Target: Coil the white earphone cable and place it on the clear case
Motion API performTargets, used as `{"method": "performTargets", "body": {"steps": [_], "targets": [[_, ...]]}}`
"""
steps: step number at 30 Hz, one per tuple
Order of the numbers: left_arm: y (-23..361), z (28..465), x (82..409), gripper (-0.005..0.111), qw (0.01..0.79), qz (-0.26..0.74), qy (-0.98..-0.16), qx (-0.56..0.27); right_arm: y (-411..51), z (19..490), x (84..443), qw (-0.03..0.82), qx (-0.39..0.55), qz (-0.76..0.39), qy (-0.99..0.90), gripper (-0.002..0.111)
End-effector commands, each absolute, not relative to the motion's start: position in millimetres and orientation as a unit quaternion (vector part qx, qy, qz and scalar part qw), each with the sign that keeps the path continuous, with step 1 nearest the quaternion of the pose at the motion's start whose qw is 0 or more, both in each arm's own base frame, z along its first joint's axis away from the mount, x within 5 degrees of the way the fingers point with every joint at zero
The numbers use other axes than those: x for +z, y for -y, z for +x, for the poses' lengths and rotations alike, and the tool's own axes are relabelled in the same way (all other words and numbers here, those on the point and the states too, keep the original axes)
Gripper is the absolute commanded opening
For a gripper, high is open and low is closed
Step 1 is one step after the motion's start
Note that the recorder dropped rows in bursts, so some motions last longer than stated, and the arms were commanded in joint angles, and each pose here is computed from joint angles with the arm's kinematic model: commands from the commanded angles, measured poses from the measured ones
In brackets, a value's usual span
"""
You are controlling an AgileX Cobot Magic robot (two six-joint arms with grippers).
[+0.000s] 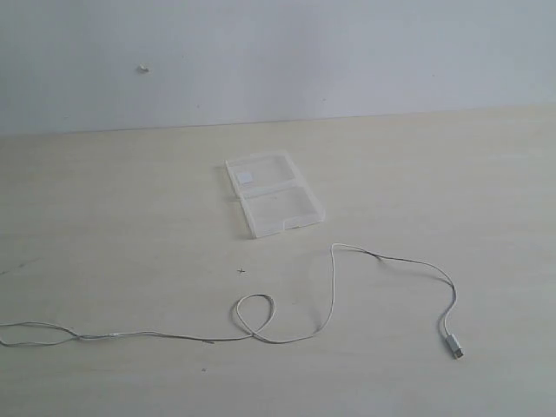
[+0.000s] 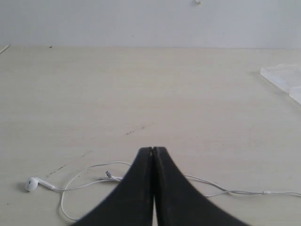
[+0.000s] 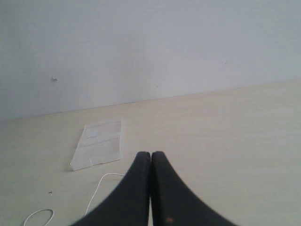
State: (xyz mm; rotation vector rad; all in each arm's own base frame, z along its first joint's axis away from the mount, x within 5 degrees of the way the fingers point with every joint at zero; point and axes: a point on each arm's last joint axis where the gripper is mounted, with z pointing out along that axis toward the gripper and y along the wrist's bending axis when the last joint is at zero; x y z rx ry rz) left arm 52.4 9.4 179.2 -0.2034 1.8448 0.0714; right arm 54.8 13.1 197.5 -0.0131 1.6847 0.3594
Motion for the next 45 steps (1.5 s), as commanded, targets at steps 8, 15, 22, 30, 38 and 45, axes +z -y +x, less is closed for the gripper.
{"method": "performTargets", "body": {"steps": [8,15,22,30,38,45], "targets": [[-9.6,52.4,181.2,0.000,0.606,-0.088,-0.790,0.033,-10.0,44.1,259.6,0.767,0.330,0.089,-0.543,0.001],[-9.6,52.4,181.2,0.000,0.606,-0.088,-0.790,0.033,-5.9,44.6,358.2,0.733,0.125,-0.020,-0.668,0.001],[-9.6,52.4,181.2,0.000,0.606,-0.088,-0.790,0.033,-49.7,106.1,390.7,0.539,0.137,-0.211,-0.804,0.001],[-9.6,52.4,181.2,0.000,0.606,-0.088,-0.790,0.033,-92.6,180.8,354.1,0.378,0.271,-0.204,-0.861,0.001],[-9.6,52.4,181.2,0.000,0.606,-0.088,-0.790,0.033,-102.4,225.1,307.8,0.306,0.241,-0.226,-0.893,0.001],[-9.6,52.4,181.2,0.000,0.606,-0.088,-0.790,0.033,-104.8,240.8,291.6,0.285,0.242,-0.183,-0.909,0.001]]}}
